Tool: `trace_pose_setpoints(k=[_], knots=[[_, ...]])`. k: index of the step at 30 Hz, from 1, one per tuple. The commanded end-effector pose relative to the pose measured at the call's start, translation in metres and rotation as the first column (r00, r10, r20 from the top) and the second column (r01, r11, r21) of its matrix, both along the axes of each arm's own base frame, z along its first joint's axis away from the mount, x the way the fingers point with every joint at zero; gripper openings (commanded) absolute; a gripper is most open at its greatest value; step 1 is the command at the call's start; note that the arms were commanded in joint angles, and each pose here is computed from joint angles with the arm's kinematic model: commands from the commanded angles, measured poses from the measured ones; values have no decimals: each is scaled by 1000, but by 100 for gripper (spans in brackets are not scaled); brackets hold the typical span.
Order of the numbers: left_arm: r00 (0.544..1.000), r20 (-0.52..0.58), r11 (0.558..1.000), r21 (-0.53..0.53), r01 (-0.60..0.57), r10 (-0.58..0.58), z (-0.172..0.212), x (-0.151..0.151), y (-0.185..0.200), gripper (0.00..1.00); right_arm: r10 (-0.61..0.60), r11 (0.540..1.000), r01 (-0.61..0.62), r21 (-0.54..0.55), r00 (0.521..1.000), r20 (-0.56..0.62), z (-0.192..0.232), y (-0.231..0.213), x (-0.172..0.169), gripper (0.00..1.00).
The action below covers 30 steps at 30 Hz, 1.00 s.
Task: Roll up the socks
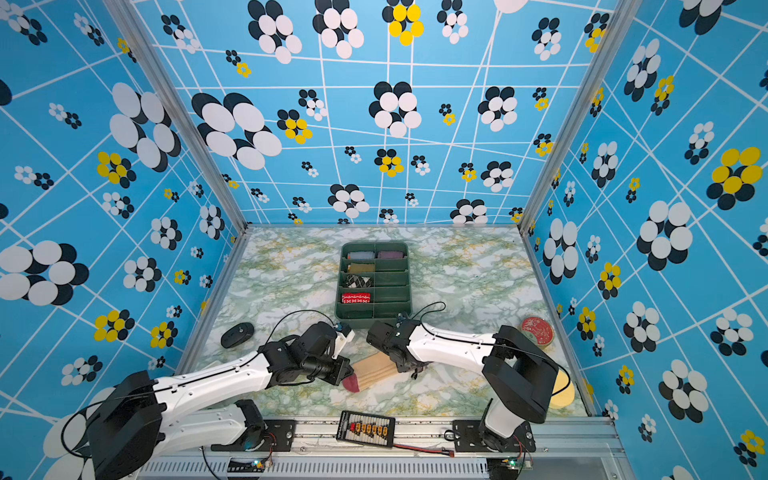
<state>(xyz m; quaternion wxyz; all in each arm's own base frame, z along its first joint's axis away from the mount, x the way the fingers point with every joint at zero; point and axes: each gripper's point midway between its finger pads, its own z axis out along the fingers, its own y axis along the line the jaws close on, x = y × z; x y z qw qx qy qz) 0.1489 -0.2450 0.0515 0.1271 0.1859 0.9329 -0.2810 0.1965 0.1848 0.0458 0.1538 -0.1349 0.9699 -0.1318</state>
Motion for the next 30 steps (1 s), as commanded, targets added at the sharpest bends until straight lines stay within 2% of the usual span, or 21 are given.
trace_pose_setpoints(k=[1, 6, 14, 19, 26, 30], knots=[[1000, 24, 1000, -7, -17, 18, 0, 9, -9, 4, 2, 1000, -2, -12, 1000, -4, 0, -9, -1, 17], [1000, 5, 998, 56, -27, 27, -19, 9, -3, 5, 1, 998, -1, -59, 1000, -6, 0, -19, 2, 16], [998, -29, 989, 137, -54, 59, -45, 8, 10, 4, 9, 980, -13, -196, 1000, -21, 1, -30, 7, 16], [994, -47, 980, 182, -84, 94, -58, 10, 24, 4, 7, 971, -17, -237, 999, -43, -4, -34, 6, 16], [991, -47, 977, 183, -114, 124, -57, 14, 36, 4, 11, 954, -25, -300, 999, -48, -4, -39, 9, 16], [992, -45, 981, 157, -110, 118, -51, 16, 32, 4, 16, 954, -30, -299, 999, -49, -5, -32, 14, 17]])
